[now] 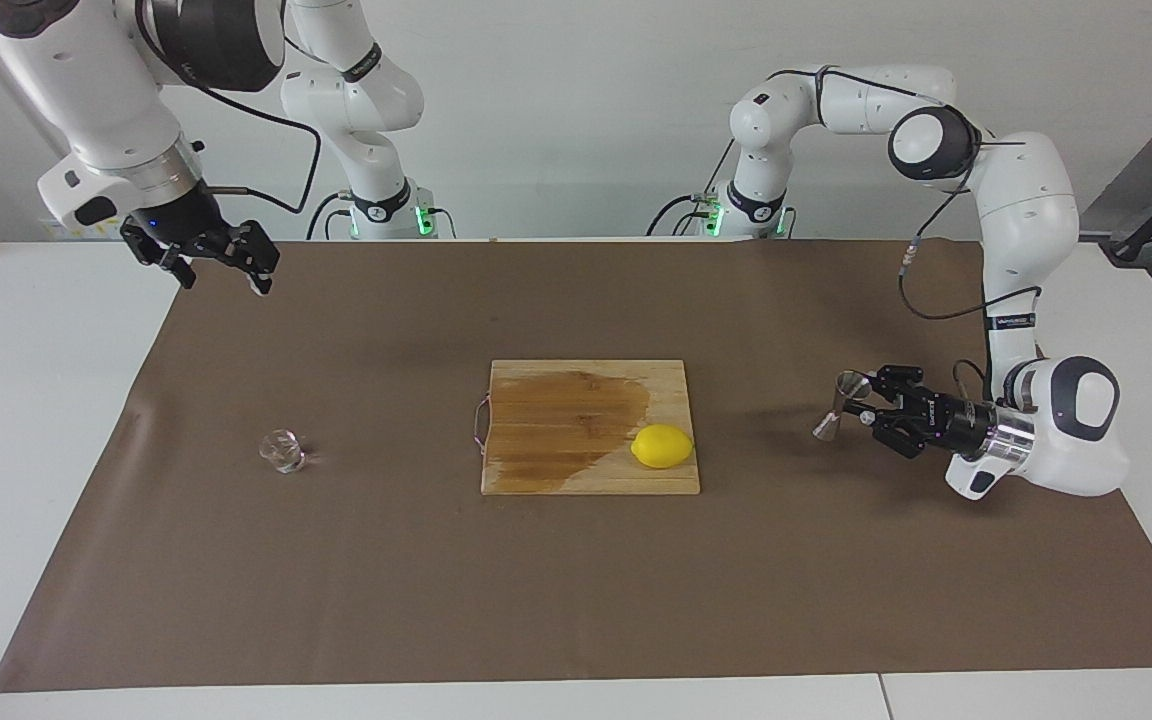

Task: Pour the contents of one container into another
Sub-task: 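Carry the silver cup with the left gripper over the cutting board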

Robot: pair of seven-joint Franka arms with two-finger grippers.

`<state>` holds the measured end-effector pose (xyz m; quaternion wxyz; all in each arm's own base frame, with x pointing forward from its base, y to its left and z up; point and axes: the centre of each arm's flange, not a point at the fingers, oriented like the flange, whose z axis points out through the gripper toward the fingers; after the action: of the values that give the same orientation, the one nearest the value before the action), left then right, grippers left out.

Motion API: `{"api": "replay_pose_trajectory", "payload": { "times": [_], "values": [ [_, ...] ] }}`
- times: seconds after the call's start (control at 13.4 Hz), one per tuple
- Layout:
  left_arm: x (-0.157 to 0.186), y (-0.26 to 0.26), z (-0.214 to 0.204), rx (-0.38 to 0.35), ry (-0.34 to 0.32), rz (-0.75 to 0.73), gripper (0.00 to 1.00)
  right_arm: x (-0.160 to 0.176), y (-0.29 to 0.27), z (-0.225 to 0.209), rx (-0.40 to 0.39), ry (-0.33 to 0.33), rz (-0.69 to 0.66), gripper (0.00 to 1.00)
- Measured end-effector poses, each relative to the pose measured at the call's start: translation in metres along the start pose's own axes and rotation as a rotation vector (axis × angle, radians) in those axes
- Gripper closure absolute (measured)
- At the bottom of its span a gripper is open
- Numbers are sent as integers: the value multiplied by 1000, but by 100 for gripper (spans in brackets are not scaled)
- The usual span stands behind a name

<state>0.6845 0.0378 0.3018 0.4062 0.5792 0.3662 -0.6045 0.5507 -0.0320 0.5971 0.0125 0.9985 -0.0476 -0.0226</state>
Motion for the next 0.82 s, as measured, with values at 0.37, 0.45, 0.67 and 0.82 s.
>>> {"api": "replay_pose_trajectory", "payload": {
  "times": [0.37, 0.45, 0.67, 0.82],
  "values": [
    [-20, 41, 90, -34, 8, -17, 51, -1, 4, 4, 0, -9, -5, 0],
    [-19, 46, 108, -41, 1, -30, 51, -2, 4, 5, 0, -10, -5, 0],
    [-17, 60, 166, -74, -12, -84, 52, -4, 4, 4, 0, -11, -8, 0],
    [-17, 67, 204, -99, -3, -107, 52, -4, 4, 5, 0, -12, -9, 0]
  ]
}}
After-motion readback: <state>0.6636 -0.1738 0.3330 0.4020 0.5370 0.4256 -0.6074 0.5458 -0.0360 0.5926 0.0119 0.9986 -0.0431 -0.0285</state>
